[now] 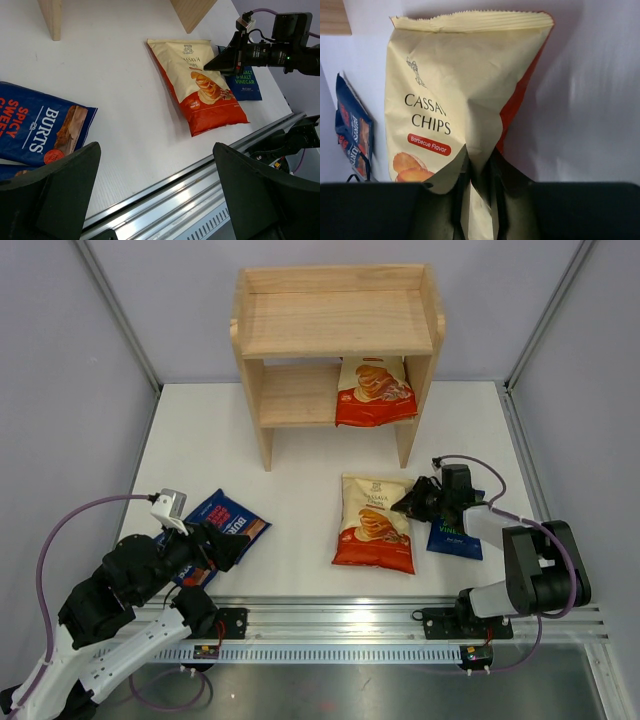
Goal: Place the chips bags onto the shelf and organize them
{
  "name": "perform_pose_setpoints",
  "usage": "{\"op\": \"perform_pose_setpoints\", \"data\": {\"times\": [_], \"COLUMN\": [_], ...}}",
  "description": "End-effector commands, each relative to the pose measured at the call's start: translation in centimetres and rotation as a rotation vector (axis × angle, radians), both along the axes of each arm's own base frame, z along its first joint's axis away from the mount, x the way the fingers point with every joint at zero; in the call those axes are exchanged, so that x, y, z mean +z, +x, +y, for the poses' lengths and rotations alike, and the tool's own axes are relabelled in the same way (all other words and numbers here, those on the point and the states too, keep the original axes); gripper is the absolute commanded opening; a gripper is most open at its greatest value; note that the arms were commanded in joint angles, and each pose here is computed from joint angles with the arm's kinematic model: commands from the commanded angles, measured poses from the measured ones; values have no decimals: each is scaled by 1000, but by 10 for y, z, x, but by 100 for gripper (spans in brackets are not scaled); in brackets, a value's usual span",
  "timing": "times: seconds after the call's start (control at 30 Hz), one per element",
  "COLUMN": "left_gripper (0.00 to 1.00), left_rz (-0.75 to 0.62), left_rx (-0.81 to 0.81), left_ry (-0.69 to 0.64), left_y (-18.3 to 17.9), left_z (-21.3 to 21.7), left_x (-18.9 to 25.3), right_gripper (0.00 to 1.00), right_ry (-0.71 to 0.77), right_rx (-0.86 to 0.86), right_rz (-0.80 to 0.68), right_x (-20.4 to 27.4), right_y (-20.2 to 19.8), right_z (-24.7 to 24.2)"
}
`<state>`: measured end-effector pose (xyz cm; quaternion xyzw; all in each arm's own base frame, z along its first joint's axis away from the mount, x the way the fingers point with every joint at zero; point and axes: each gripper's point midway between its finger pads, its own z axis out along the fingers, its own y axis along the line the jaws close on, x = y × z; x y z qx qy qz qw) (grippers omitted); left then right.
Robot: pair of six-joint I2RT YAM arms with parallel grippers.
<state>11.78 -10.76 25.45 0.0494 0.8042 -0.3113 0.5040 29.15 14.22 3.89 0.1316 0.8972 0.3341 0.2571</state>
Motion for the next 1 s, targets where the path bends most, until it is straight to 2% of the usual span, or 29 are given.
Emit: {"op": "perform_pose_setpoints", "data": {"times": [0.0,0.2,0.43,0.47,0.6,0.97], "left_gripper": [99,99,99,99,99,99], "left_rz": [-15,9,53,59,68,90], "left_rx": [-28,-16,18,25,47,34], "left_ry": [-55,-64,-59,-58,-68,-152], "left_y": [-3,-2,3,5,9,12], "left_z": [-7,-8,-9,-10,-11,-25], "left_x": [11,8,1,0,1,5], "right_gripper": [22,0,0,0,0,0], "right_ry": [98,183,151,154,133,124], "right_rx": [-29,-78,-183,-201,-268,-255], "right_rz": [-28,-49,-89,-138,-177,-289], "right_x": [7,16,46,60,78,121], "right_y": [-4,-16,-26,-26,-35,-63], "right_z": [8,12,-4,-7,-20,-27]}}
